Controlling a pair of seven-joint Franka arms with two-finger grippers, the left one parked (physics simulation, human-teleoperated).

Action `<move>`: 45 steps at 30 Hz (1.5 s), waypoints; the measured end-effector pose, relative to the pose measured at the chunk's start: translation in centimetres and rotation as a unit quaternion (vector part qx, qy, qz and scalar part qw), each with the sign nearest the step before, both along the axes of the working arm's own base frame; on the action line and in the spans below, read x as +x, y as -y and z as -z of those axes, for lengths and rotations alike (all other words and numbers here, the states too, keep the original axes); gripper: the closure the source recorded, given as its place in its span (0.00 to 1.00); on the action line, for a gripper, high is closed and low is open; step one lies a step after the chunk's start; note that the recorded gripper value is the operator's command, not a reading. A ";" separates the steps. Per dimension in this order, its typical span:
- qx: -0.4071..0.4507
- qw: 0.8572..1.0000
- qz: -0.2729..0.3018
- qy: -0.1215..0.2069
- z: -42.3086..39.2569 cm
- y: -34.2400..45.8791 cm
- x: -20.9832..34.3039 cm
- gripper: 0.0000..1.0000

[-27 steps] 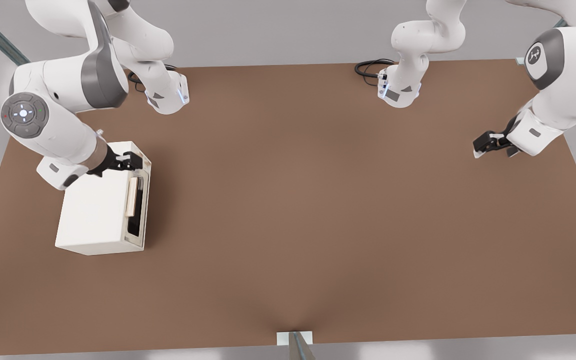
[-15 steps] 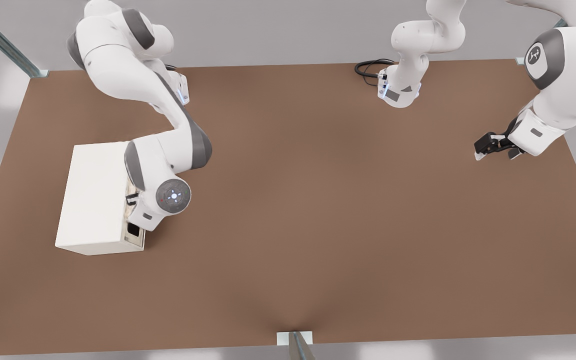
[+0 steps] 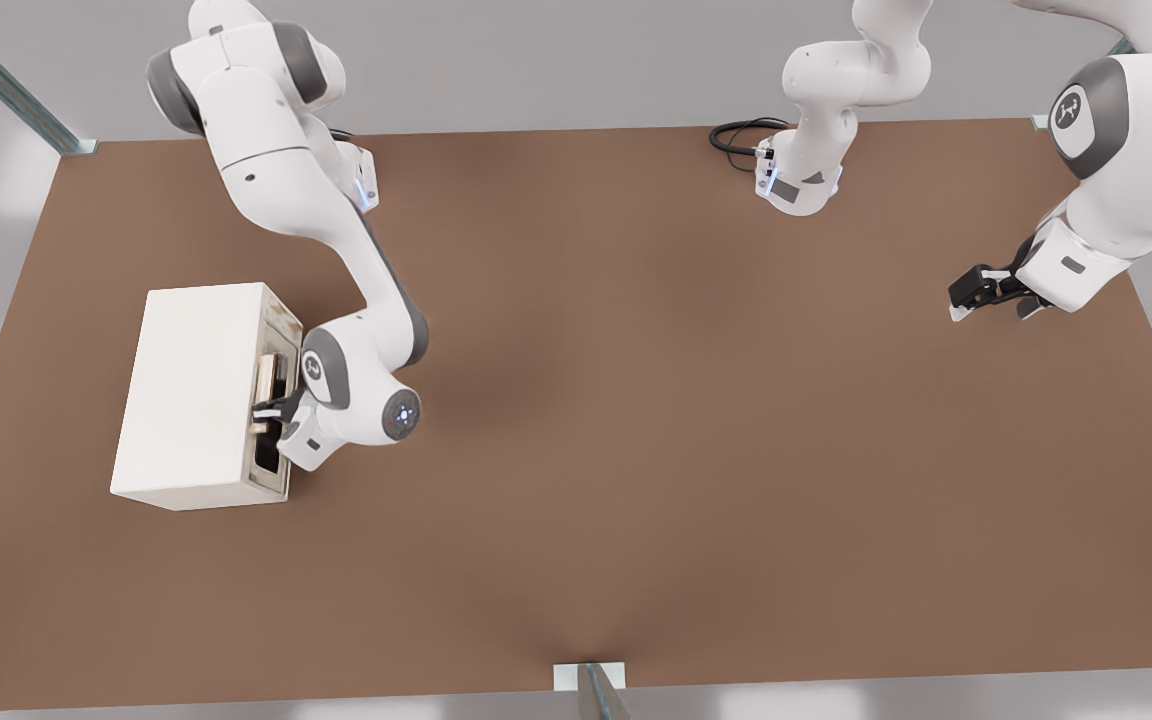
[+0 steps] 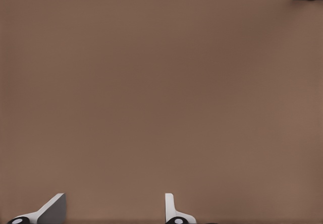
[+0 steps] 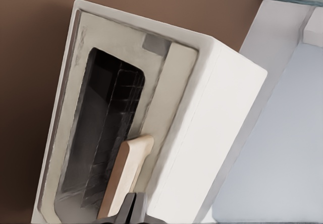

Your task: Keep left arm still and open the oven door with right arm

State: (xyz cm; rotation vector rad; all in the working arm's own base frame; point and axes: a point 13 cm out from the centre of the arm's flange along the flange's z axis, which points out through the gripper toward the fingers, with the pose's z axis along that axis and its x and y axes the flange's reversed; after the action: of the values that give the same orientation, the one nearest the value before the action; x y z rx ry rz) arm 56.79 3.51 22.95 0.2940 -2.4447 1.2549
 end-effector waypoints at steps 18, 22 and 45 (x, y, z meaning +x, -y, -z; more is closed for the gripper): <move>-0.013 0.999 0.014 0.045 1.5 1.1 -0.6 1.00; -0.016 0.999 0.009 0.050 1.5 0.1 -0.7 1.00; 0.411 0.877 0.183 0.167 -25.7 -2.6 3.9 0.00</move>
State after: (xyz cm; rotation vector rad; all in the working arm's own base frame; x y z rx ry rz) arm 60.73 6.15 48.62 -0.1970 -3.0182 0.0535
